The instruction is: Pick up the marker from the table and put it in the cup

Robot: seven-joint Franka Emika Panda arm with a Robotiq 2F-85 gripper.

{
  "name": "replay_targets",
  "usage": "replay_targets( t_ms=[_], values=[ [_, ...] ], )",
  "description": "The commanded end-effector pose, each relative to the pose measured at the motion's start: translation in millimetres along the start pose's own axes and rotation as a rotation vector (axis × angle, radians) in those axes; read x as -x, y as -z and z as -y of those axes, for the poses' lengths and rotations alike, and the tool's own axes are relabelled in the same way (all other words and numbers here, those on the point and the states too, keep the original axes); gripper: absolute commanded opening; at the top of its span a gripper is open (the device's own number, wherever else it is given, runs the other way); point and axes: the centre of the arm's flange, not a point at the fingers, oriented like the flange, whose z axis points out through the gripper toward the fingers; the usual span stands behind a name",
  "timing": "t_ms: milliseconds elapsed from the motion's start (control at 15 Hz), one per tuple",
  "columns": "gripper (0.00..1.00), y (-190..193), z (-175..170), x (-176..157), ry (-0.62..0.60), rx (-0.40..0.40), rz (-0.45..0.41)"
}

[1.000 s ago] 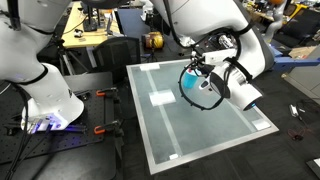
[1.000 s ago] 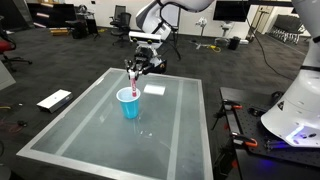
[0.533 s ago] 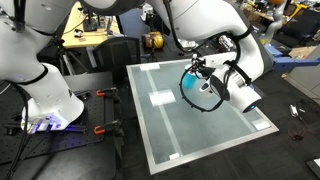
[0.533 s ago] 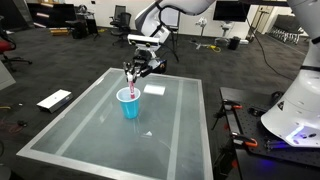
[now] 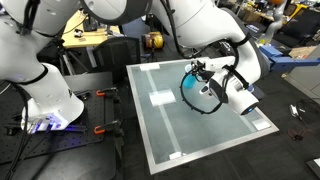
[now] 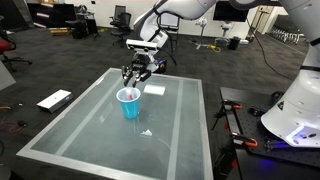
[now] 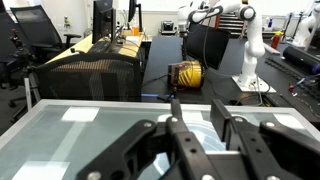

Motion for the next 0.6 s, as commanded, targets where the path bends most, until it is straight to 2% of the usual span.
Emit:
replay_targets(
  t_ms=[0, 267, 333, 533],
  values=[
    [0.66, -2.4, 14.1, 5.1, -0.002, -0.018, -0.007],
    [0.96, -1.9, 13.9, 14.1, 0.017, -0.021, -0.017],
    [0.99, -1.7, 13.4, 18.2, 0.027, -0.022, -0.02],
    [1.0, -2.6, 10.7, 31.2, 0.053, -0.021, -0.028]
  ],
)
